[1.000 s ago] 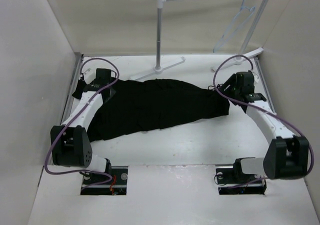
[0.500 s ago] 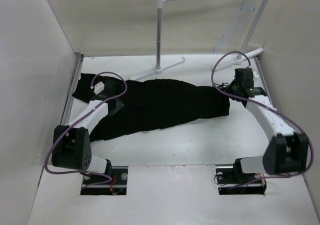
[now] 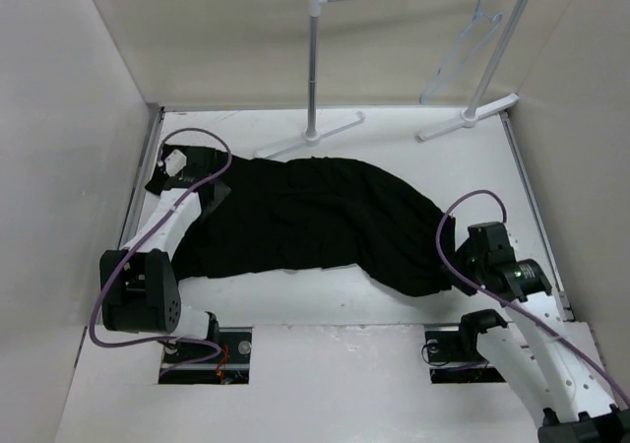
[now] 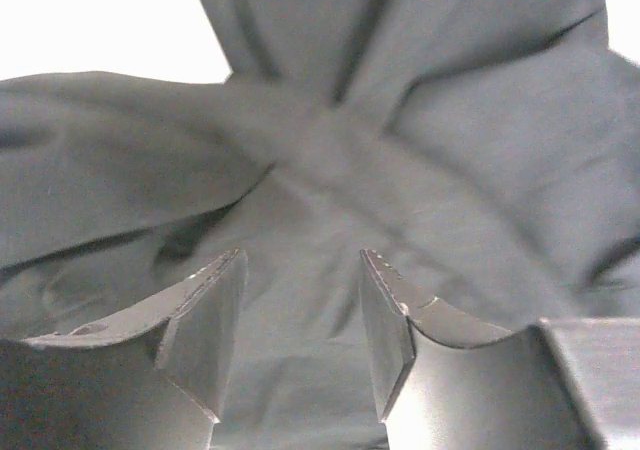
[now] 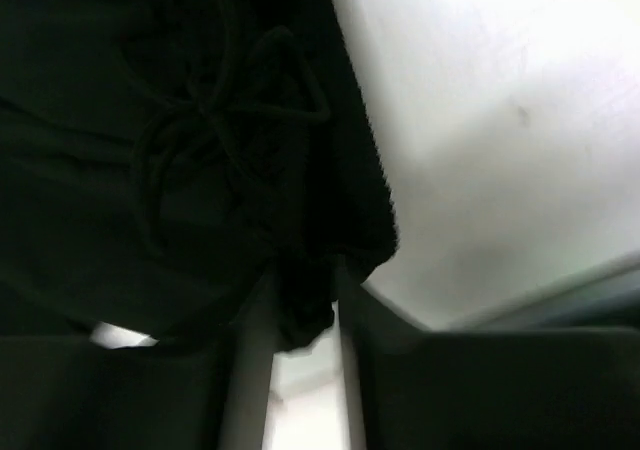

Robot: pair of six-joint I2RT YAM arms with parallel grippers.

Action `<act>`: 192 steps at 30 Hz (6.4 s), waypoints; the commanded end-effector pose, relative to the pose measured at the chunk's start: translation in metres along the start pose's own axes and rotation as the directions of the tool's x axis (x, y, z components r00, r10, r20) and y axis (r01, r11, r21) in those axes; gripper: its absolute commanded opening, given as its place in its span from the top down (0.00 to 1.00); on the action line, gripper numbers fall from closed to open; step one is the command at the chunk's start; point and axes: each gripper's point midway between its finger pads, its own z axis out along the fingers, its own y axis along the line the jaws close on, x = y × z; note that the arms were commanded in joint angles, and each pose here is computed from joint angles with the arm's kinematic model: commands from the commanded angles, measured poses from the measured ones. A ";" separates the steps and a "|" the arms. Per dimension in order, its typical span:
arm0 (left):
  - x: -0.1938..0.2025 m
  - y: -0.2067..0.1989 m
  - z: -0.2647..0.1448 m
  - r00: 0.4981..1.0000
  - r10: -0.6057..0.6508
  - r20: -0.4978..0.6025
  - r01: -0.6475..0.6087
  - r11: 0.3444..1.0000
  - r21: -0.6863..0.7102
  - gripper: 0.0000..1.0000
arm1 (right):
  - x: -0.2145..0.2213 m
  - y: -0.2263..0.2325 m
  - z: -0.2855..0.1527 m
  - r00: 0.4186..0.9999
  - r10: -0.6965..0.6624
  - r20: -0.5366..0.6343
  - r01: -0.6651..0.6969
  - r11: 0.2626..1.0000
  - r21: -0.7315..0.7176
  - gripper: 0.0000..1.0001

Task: Place the trousers on the hanger
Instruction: Flatten out the trousers at the center of the board.

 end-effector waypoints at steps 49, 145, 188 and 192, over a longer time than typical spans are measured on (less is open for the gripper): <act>-0.122 -0.034 0.090 0.986 -0.147 0.072 0.147 0.989 0.007 0.40 | -0.310 0.137 0.151 0.826 0.455 0.333 -0.280 0.843 -0.459 0.88; -0.059 0.185 -0.075 0.821 -0.394 0.413 0.514 0.825 -0.234 0.48 | -0.051 0.028 0.035 0.988 0.038 0.147 -0.026 0.996 -0.082 0.76; 0.067 0.226 -0.077 0.874 -0.482 0.059 0.410 0.666 -0.623 0.50 | -0.113 0.016 0.059 0.891 0.340 0.302 -0.336 0.940 -0.067 0.86; 0.073 0.224 -0.052 0.855 -0.514 0.069 0.444 0.656 -0.610 0.53 | -0.115 0.020 0.057 0.898 0.325 0.295 -0.317 0.945 -0.077 0.85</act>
